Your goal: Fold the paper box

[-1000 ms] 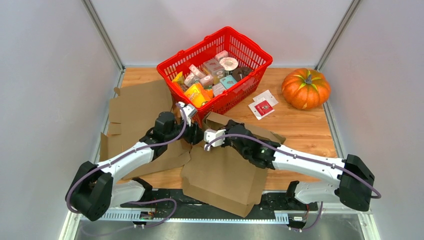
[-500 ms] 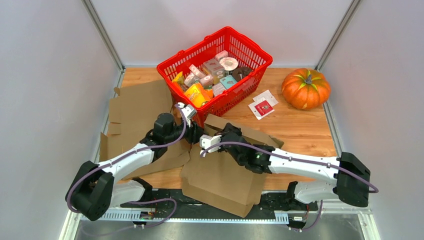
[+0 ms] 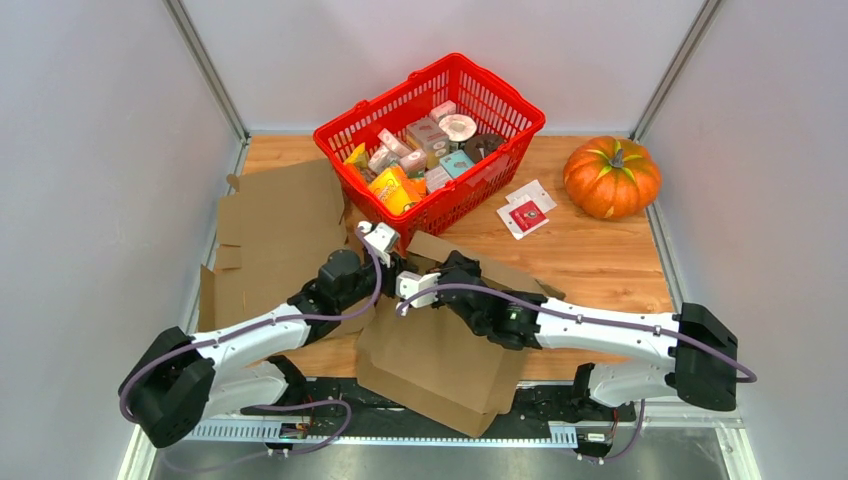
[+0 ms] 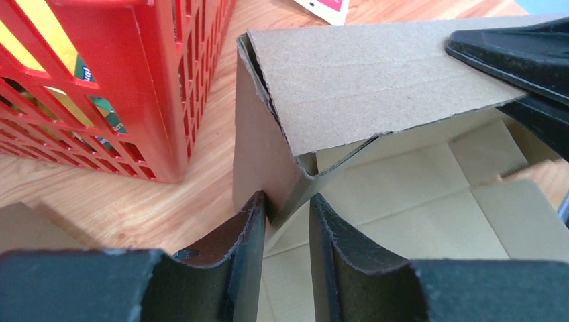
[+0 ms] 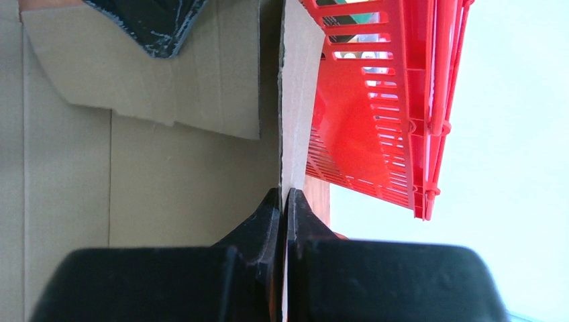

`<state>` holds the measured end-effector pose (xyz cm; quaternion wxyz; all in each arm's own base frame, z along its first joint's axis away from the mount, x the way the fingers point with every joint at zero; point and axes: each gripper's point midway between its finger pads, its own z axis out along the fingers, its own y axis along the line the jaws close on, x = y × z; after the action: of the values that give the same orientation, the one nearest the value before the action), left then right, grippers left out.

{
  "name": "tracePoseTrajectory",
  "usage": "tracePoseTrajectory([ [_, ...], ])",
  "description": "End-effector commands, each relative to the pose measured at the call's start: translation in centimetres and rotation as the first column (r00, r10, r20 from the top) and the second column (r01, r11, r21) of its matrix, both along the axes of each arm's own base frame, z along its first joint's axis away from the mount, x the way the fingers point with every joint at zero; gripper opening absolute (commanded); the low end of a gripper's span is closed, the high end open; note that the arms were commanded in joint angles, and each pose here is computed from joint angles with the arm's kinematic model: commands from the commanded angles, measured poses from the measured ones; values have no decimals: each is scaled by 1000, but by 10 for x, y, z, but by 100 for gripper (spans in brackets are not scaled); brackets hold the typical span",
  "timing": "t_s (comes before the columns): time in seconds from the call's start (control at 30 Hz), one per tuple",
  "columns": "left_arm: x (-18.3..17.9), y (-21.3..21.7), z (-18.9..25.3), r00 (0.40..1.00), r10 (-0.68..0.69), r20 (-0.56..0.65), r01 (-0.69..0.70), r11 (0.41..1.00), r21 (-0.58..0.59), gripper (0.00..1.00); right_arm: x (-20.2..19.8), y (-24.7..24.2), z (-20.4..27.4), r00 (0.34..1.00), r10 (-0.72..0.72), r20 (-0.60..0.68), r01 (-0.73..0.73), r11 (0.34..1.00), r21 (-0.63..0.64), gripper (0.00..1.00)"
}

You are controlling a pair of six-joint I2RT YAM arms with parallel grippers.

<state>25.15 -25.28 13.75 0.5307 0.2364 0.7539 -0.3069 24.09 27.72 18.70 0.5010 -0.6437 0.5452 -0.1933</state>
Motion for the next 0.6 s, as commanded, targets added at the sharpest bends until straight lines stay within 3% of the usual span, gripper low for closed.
tracePoseTrajectory([
  [0.0,32,12,21,972,214,101,-212,977,-25,35,-62,23,-72,912,212,-351,-232,973,-16,2],
  [0.13,41,22,19,931,340,134,-341,940,-16,40,-65,30,-71,894,238,-380,-239,970,44,0],
  [0.2,43,23,17,907,392,153,-398,917,12,22,-69,34,-70,881,257,-396,-245,966,80,0],
  [0.23,47,33,15,870,463,171,-474,880,30,17,-71,35,-70,877,264,-401,-247,964,95,0],
  [0.27,48,41,9,833,523,183,-540,839,60,4,-72,37,-71,870,270,-413,-246,963,113,0],
  [0.33,49,56,4,742,649,170,-667,740,89,0,-73,38,-69,864,276,-421,-241,961,135,0],
  [0.4,48,57,-10,713,691,116,-701,703,120,0,-75,38,-71,860,272,-431,-232,962,144,1],
  [0.57,46,26,-17,807,585,85,-591,803,82,0,-72,32,-68,868,260,-423,-210,964,162,1],
])
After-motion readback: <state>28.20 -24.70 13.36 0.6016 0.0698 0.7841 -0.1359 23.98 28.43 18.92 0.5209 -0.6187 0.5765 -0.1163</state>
